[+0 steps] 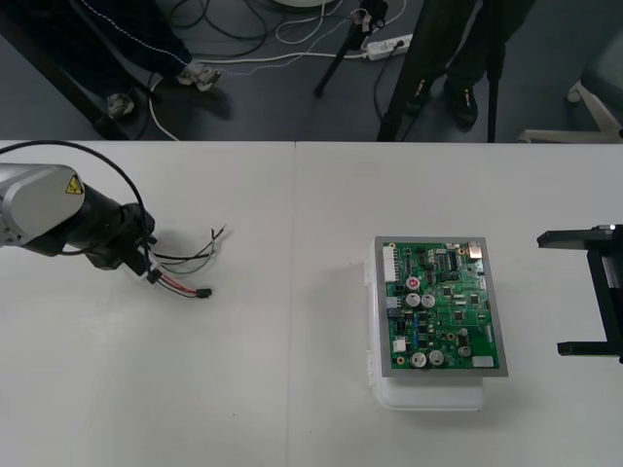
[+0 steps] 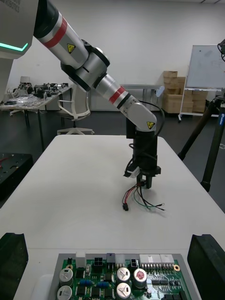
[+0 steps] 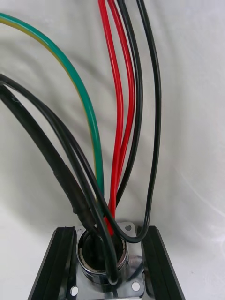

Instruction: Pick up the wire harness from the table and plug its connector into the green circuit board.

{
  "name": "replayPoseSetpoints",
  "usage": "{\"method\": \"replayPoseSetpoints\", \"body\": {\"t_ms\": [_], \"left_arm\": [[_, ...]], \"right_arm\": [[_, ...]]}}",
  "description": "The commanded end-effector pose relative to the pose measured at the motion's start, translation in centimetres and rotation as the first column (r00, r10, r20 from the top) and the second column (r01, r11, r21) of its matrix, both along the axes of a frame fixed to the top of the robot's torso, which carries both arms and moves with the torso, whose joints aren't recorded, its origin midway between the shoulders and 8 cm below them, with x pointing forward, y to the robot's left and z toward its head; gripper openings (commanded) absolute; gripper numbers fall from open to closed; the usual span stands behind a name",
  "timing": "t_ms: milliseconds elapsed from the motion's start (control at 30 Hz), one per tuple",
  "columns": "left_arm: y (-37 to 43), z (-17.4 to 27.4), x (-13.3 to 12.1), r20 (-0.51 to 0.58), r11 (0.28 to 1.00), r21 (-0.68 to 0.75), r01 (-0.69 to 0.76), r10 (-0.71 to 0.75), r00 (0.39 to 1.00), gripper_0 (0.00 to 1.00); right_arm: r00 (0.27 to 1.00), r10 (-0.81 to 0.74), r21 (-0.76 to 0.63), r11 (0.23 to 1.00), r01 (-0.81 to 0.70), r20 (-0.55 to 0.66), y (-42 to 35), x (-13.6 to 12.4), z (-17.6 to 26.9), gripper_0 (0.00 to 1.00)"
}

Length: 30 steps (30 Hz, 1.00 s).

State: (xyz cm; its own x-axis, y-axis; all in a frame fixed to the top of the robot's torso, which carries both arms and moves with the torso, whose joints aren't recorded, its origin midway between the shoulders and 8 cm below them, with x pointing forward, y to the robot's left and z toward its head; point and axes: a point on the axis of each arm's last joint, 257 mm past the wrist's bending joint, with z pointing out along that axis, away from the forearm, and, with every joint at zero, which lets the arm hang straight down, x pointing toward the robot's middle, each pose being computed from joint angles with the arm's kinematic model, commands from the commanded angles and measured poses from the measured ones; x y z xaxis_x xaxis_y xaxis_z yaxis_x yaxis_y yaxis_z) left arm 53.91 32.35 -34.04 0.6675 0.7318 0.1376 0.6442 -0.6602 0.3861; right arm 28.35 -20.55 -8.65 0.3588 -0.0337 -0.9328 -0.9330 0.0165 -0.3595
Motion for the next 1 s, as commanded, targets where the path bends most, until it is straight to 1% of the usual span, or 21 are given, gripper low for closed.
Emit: {"method": "replayPoseSetpoints", "body": {"t_ms": [33, 133, 367, 533, 667, 1000], "left_arm": [[-0.5, 3.4, 0.8, -0.011, 0.999, -0.006, 0.051, -0.051, 0.999, 0.00], [-0.5, 4.6, 0.5, -0.037, 0.999, -0.035, 0.039, -0.040, 0.998, 0.00], [-0.8, 8.3, -0.4, -0.089, 0.994, -0.110, 0.021, -0.031, 0.996, 0.00], [-1.5, 9.8, -1.6, -0.117, 0.985, -0.173, 0.021, -0.042, 0.992, 0.00], [-3.0, 10.7, -3.1, -0.131, 0.972, -0.229, 0.044, -0.076, 0.989, 0.00], [-7.1, 12.0, -8.5, -0.236, 0.943, -0.333, -0.018, -0.065, 0.970, 0.00]], "right_arm": [[1.000, 0.020, 0.002, 1.000, -0.020, 0.019, 0.1, -0.5, 0.1, 1.00], [1.000, 0.016, 0.002, 1.000, -0.016, 0.014, -0.1, -0.7, -0.2, 1.00], [1.000, -0.014, 0.003, 1.000, 0.014, 0.008, -0.9, -0.1, -0.8, 1.00], [1.000, -0.014, 0.001, 1.000, 0.014, 0.019, -0.9, -0.1, -0.8, 1.00], [1.000, -0.016, 0.003, 1.000, 0.016, 0.025, -1.0, 0.0, -0.8, 1.00], [0.999, -0.015, 0.010, 1.000, 0.015, 0.035, -1.0, -0.1, -0.5, 1.00]]}}
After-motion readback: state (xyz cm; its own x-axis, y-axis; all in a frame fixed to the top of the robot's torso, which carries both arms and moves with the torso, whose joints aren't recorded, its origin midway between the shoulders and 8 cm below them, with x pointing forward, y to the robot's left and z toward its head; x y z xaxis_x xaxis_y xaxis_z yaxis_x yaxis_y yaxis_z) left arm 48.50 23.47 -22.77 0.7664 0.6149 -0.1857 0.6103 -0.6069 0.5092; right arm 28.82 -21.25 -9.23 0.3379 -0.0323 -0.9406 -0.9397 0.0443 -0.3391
